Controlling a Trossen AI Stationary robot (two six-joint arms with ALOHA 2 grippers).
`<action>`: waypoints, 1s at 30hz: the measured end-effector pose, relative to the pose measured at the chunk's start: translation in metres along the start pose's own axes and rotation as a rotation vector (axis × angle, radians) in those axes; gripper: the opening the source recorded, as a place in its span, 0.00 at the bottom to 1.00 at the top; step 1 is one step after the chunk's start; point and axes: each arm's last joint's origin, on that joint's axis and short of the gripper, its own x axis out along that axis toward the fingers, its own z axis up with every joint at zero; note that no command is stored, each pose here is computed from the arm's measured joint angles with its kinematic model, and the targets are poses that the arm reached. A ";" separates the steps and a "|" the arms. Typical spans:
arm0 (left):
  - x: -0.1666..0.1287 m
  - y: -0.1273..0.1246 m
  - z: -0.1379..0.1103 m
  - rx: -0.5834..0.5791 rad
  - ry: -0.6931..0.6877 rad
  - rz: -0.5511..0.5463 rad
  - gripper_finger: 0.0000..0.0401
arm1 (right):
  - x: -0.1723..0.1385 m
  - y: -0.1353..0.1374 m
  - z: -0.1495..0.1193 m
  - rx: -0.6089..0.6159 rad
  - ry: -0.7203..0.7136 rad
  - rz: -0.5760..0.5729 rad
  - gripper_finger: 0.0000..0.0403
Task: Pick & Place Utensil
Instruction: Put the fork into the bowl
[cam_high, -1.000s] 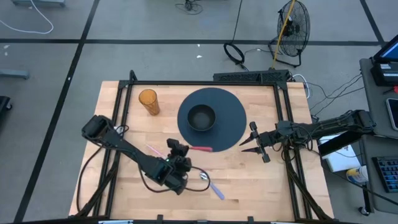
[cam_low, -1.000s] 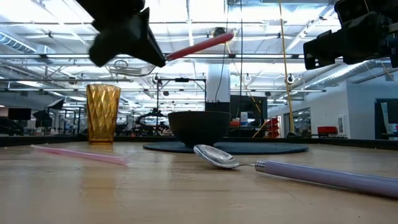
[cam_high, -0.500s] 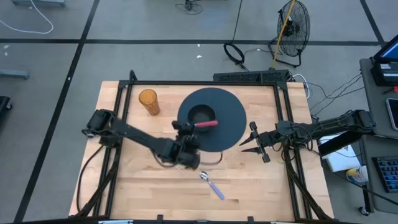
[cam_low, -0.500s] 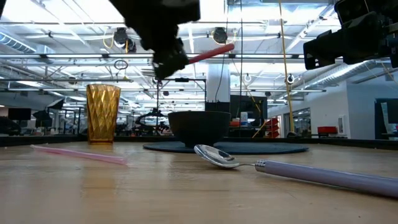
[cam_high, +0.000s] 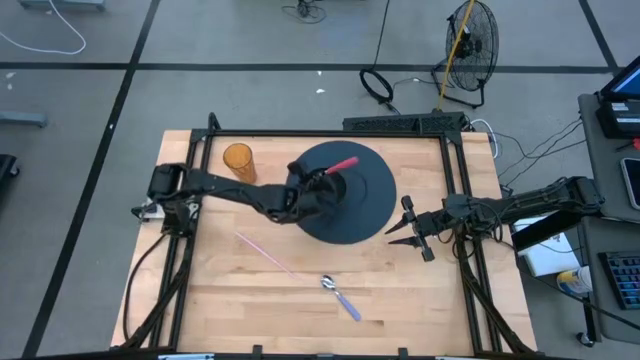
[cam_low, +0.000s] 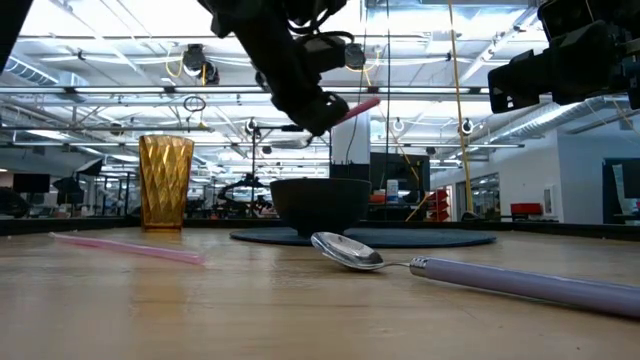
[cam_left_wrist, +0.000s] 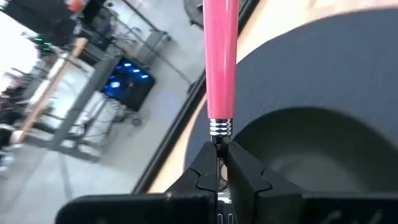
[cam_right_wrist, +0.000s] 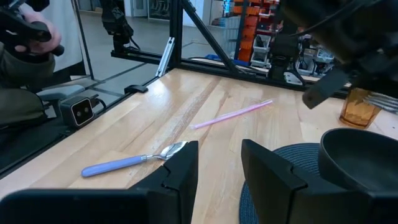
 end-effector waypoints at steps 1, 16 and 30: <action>0.003 0.002 0.002 -0.018 -0.008 -0.016 0.03 | 0.000 0.000 0.000 0.000 0.000 0.000 0.29; 0.040 0.022 -0.006 -0.281 -0.043 -0.090 0.04 | 0.000 0.000 -0.001 0.001 0.005 0.001 0.29; 0.059 0.020 -0.040 -0.510 -0.063 -0.151 0.08 | 0.000 0.000 -0.001 0.001 0.005 0.000 0.29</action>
